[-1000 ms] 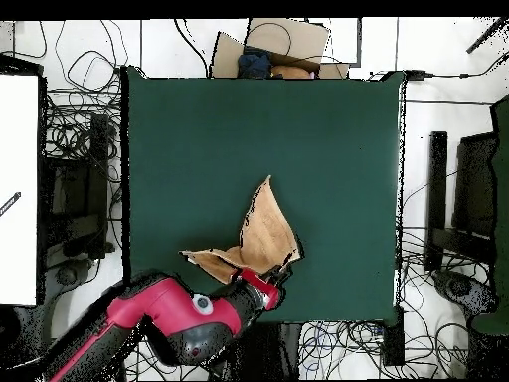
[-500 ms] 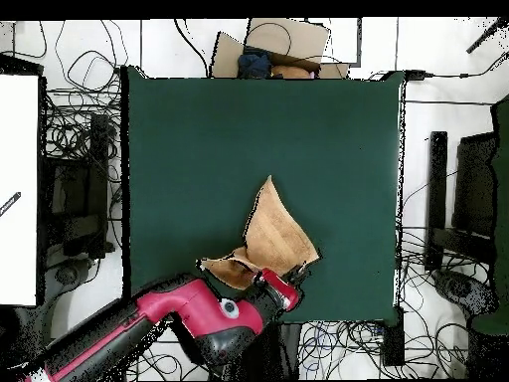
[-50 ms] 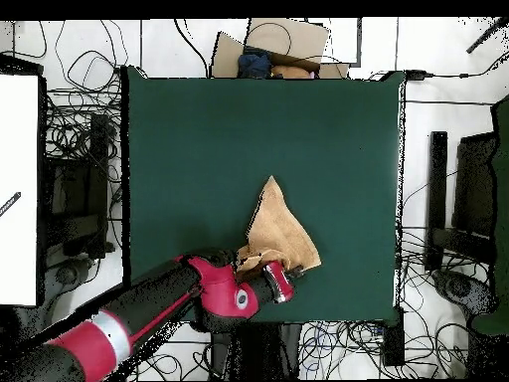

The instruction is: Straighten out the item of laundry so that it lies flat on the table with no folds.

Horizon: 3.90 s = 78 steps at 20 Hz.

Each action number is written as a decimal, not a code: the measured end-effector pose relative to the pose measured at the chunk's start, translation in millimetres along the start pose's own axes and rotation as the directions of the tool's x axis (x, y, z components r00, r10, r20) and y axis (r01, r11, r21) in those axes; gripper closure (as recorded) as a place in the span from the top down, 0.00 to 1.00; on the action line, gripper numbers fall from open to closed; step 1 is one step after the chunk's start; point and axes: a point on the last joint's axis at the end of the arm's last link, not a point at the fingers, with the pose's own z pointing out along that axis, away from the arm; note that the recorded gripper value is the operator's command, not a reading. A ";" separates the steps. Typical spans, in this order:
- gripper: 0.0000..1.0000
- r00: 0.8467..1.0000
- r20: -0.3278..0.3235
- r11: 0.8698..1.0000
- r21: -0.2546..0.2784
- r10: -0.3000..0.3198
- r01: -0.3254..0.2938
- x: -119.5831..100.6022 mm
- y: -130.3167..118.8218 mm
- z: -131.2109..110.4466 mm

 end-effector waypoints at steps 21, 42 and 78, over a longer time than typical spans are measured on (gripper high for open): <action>0.00 0.993 -0.098 0.988 -0.147 -0.062 0.047 -0.1 95.6 -70.8; 0.00 0.993 -0.116 0.984 -0.177 -0.031 0.011 -7.5 107.2 -85.9; 0.00 0.957 -0.257 0.976 -0.134 0.133 -0.172 -15.2 156.4 -97.9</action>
